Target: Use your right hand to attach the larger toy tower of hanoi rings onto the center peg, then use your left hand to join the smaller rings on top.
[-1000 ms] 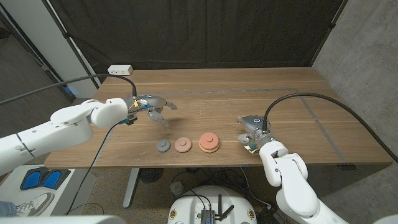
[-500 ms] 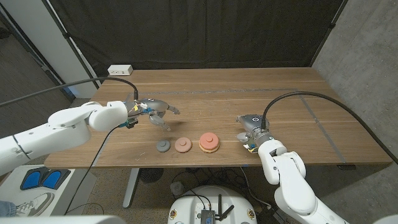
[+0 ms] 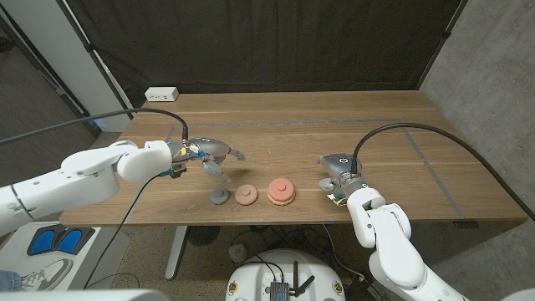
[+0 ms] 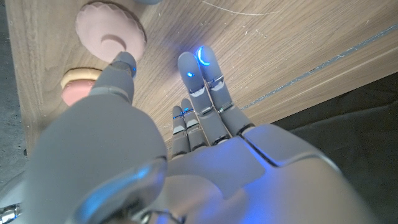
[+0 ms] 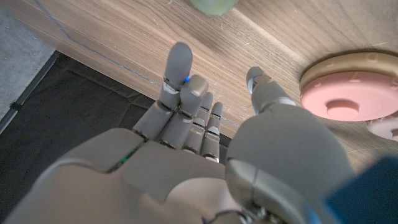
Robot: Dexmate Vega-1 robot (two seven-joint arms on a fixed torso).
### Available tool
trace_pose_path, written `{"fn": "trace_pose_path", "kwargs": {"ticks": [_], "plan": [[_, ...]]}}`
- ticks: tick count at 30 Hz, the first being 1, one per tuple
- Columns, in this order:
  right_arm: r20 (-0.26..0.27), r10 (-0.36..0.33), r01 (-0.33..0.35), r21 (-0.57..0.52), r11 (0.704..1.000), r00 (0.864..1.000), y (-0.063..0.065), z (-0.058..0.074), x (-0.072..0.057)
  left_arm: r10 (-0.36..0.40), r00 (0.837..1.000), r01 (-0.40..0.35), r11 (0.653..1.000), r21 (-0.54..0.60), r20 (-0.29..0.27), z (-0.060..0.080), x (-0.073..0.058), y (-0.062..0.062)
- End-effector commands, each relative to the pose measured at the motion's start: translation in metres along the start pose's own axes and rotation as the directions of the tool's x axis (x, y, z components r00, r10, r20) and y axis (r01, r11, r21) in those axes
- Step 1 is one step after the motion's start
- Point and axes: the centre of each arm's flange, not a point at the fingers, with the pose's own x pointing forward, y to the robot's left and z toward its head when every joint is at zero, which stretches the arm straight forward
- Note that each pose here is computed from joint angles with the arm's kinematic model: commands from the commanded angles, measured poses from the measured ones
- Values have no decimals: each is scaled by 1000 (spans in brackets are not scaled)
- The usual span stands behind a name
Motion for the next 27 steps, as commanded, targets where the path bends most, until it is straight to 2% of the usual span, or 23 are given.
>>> {"fn": "trace_pose_path", "kwargs": {"ticks": [1, 17, 27], "plan": [[3, -5, 5, -5, 1000, 1000, -1, 0, -3, -34, 999, 34, 999, 15, 28, 12, -6, -7], [-7, -5, 5, -2, 1000, 1000, 1, 0, -6, -81, 996, 80, 996, 33, 45, 19, -7, -15], [-8, -5, 5, -1, 1000, 1000, 0, 1, -5, -69, 997, 66, 995, 71, 43, 24, -8, -20]]}}
